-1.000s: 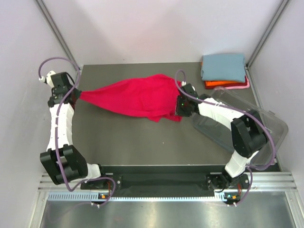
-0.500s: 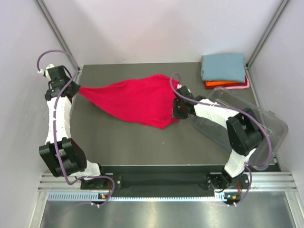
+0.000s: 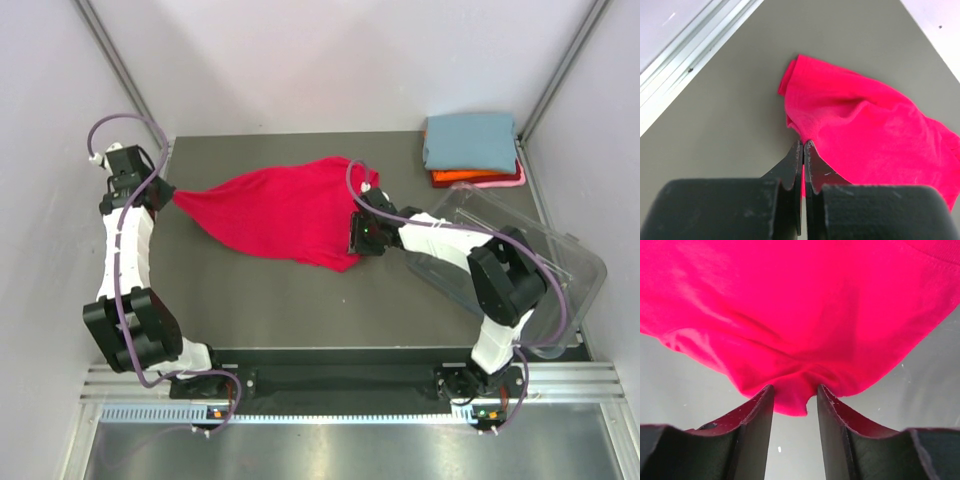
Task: Fold and stack the t-shirts
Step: Flatten the tshirt out
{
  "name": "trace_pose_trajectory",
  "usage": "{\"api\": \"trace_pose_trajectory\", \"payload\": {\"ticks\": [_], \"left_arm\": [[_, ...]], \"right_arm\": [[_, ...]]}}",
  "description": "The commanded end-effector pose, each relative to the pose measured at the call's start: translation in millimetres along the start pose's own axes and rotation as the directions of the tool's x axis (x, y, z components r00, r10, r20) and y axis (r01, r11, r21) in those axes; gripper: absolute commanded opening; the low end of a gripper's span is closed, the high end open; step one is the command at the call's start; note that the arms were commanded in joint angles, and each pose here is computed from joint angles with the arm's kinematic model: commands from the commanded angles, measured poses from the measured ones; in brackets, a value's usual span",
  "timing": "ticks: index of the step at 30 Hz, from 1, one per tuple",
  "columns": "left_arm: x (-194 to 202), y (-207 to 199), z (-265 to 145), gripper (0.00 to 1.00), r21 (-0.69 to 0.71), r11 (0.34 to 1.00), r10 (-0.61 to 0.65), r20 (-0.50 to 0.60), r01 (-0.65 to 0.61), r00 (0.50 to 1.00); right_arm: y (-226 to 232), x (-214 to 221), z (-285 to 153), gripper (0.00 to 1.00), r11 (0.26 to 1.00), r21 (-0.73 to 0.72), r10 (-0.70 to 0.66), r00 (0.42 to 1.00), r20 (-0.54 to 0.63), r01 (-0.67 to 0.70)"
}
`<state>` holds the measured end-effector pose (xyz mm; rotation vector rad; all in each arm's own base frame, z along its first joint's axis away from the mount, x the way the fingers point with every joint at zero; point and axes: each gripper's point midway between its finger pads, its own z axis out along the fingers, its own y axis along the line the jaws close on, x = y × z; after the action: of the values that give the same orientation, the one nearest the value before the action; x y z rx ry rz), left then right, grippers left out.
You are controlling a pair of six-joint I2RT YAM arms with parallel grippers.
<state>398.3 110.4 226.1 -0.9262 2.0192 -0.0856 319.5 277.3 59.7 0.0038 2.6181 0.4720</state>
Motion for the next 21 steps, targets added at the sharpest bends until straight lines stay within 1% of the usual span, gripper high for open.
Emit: {"api": "trace_pose_trajectory", "payload": {"ticks": [1,3,4,5,7,8,9,10,11,12,13,16,17,18,20,21], "left_arm": [[-11.0,-5.6,-1.7,0.00,0.035,0.999,0.002,0.044,-0.003,0.999],[-11.1,-7.0,-3.2,0.00,0.043,0.999,0.000,0.045,-0.002,0.999],[-11.2,-7.3,-4.0,0.00,0.044,0.999,0.002,0.044,-0.004,0.999],[-11.9,-9.3,-5.5,0.00,0.051,0.999,0.001,0.044,-0.003,0.999],[-18.3,-13.0,-15.1,0.00,0.060,0.998,-0.002,0.053,-0.001,0.999],[-22.1,-15.8,-20.3,0.00,0.067,0.998,-0.004,0.062,-0.001,0.998],[-29.2,-19.8,-31.6,0.00,0.083,0.997,-0.012,0.088,0.004,0.996],[-33.5,-29.1,-41.0,0.00,0.126,0.992,-0.018,0.094,0.006,0.995],[-36.8,-32.4,-48.7,0.00,0.140,0.990,-0.025,0.105,0.010,0.994],[-44.4,-37.1,-62.4,0.00,0.163,0.986,-0.042,0.132,0.020,0.990],[-51.9,-43.4,-73.0,0.00,0.186,0.982,-0.050,0.152,0.021,0.987],[-64.9,-51.7,-102.9,0.00,0.223,0.974,-0.071,0.190,0.028,0.979],[-66.7,-53.9,-110.1,0.00,0.235,0.972,-0.075,0.198,0.027,0.977],[-70.2,-54.4,-121.7,0.00,0.244,0.969,-0.084,0.218,0.029,0.972],[-71.8,-54.7,-130.3,0.00,0.253,0.967,-0.087,0.237,0.025,0.968],[-71.4,-53.4,-133.4,0.00,0.251,0.968,-0.087,0.243,0.024,0.966]], "right_arm": [[9.2,-10.7,4.9,0.40,1.000,-0.010,0.014,0.999,0.038,-0.014],[10.4,-11.2,4.7,0.33,1.000,-0.017,0.012,0.999,0.046,-0.011],[10.8,-12.1,3.7,0.27,1.000,-0.021,0.008,0.999,0.050,-0.007],[12.9,-16.6,-1.3,0.12,1.000,-0.029,0.003,0.998,0.069,-0.001],[12.3,-19.8,-8.8,0.01,1.000,-0.026,-0.008,0.996,0.084,0.010],[15.8,-27.6,-23.5,0.00,0.999,-0.036,-0.012,0.993,0.117,0.017],[14.2,-27.3,-32.5,0.00,0.999,-0.026,-0.021,0.993,0.119,0.024],[14.0,-29.7,-43.2,0.00,0.999,-0.022,-0.033,0.990,0.134,0.036],[15.1,-39.0,-65.1,0.00,0.999,-0.027,-0.029,0.983,0.180,0.034],[11.1,-37.6,-76.3,0.00,0.999,-0.016,-0.034,0.983,0.183,0.037],[15.0,-46.0,-101.6,0.00,0.998,-0.046,-0.033,0.971,0.235,0.045],[13.1,-48.2,-133.5,0.00,0.996,-0.075,-0.019,0.957,0.289,0.042],[16.2,-51.6,-152.9,0.00,0.993,-0.107,-0.007,0.945,0.326,0.044],[14.5,-50.1,-157.9,0.00,0.993,-0.113,-0.002,0.942,0.335,0.043],[15.2,-51.5,-170.4,0.00,0.990,-0.134,0.008,0.932,0.363,0.044],[14.0,-51.9,-169.9,0.00,0.990,-0.132,0.007,0.931,0.365,0.045]]}}
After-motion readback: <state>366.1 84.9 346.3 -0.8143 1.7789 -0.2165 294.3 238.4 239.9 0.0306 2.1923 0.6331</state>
